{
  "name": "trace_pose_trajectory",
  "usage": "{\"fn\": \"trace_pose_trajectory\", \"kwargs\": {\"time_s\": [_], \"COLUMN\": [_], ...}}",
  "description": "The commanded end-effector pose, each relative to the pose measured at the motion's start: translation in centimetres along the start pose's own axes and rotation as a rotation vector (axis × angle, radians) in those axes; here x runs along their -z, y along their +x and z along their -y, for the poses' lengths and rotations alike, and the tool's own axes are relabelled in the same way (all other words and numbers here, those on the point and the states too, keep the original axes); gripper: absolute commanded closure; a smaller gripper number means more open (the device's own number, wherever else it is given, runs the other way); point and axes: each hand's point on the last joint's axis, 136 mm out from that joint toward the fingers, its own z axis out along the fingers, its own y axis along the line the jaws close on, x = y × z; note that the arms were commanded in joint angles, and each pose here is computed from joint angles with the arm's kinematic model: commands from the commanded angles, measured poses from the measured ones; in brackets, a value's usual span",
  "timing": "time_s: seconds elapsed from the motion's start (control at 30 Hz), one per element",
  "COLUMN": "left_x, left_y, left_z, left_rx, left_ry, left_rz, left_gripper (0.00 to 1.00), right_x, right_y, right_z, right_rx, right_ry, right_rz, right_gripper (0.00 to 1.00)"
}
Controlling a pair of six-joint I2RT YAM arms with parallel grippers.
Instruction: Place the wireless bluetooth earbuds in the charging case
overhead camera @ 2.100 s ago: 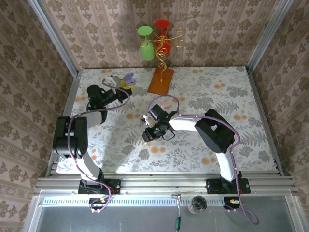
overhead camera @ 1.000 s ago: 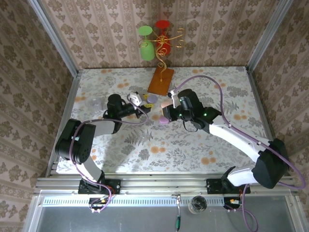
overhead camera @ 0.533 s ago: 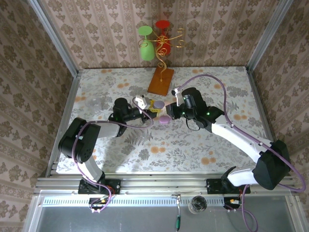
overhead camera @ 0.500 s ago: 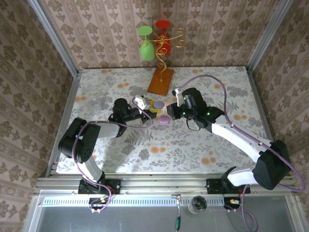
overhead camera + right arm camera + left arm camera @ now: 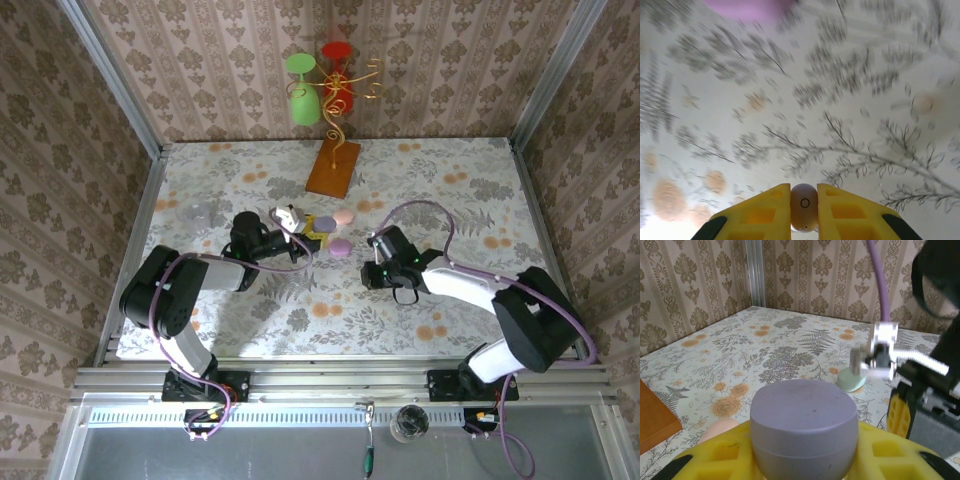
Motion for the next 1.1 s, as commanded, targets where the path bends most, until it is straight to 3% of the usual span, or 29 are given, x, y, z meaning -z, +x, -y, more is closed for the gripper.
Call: {"fn": "trace_pose_trajectory", "kwargs": {"time_s": [0.0,0.1,0.23,0.3,0.47,0.73,1.07], "left_x": [0.4,0.5,0.5,0.6,1.0,2.0,2.7], "left_y": [-2.0,-2.1,-2.2,-2.1,-1.5,-1.7,-1.8], "left_z": [0.3,0.3,0.8,1.1,2.3,5.5,6.9], "left_rx": [-0.028,-0.027,-0.009,0.004,0.029,0.057,0.056], "left_ry": [0.009,0.011,0.034,0.047,0.108,0.270,0.328], "left_rz": [0.047,0.049,0.047,0.036,0.001,-0.019,-0.019], "left_gripper": [0.79,0.79,0.79,0.79,0.79,0.79,0.79], "right_x": [-1.3,-1.5,0.5,2.3,7.0,11.4,11.5], "right_y": [0.0,-0.1,-1.9,-3.3,-6.5,-9.1,-11.8], "right_z": [-0.3,0.2,0.0,-0.4,-3.8,-10.5,-11.6], "right_rx": [-0.071,-0.079,-0.005,0.069,0.358,0.766,0.775], "right_ry": [-0.016,0.014,0.047,0.057,-0.046,-0.241,-0.226], "right_rz": [0.020,0.025,0.083,0.138,0.304,0.460,0.535], "right_gripper": [0.81,0.75,0.52,0.40,0.22,0.13,0.13]}}
